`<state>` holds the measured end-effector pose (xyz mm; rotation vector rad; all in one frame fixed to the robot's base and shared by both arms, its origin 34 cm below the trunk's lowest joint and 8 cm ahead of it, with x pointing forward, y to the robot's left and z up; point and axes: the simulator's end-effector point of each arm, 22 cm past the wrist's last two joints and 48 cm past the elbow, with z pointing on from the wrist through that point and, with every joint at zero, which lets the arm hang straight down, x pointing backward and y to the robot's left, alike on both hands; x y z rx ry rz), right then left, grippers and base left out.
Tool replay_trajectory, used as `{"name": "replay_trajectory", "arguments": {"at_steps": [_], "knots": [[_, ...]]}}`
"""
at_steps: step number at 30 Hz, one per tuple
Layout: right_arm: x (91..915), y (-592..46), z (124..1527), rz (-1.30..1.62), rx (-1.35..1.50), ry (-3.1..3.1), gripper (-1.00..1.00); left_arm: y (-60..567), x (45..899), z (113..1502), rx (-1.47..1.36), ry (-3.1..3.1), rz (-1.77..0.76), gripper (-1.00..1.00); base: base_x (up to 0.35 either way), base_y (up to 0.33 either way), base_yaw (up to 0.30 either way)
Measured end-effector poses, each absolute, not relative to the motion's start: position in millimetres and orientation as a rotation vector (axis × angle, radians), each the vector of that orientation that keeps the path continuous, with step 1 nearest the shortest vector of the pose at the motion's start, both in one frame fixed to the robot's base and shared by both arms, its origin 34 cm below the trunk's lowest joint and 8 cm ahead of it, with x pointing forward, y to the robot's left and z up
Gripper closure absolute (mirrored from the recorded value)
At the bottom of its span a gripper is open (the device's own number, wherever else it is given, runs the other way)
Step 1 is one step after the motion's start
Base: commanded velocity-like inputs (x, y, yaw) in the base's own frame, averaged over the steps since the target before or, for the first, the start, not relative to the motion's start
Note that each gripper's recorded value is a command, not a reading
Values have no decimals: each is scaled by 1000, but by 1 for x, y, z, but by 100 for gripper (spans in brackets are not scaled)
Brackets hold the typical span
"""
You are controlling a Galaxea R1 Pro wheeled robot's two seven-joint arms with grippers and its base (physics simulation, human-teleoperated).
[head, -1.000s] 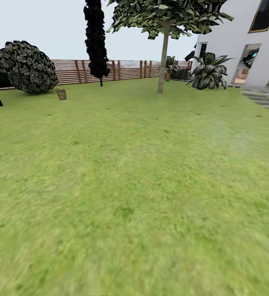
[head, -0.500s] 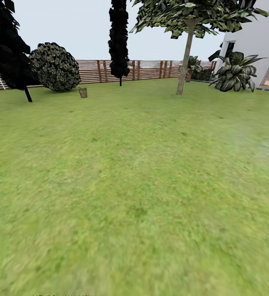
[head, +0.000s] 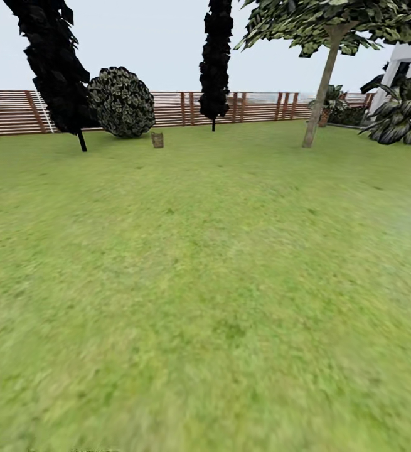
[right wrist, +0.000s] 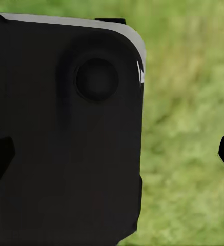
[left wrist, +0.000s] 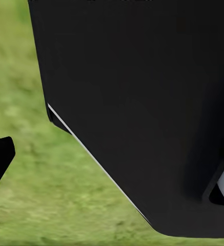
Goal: Take the three Easter eggs out of the wicker basket on the lawn in the garden, then place them on the lawn next to a single tree (choose any tree) so that all three eggs are next to the same tree and none are left in the basket.
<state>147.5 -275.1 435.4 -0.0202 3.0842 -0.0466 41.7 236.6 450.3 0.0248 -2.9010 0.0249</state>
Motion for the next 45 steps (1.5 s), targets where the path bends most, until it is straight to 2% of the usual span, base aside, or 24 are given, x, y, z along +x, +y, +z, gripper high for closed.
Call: {"name": "replay_trajectory", "arguments": {"at_steps": [11,28,45], "knots": [[148,-277,436,-50,-21,3084,-100,237,42,450,24,-2901,24,-100,157,0,285],[149,-283,436,-63,-30,3082,-100,237,42,450,22,-2901,24,-100,322,0,280],[151,-304,437,-91,-109,3072,-100,238,42,450,22,-2901,22,-100,335,0,22]]}}
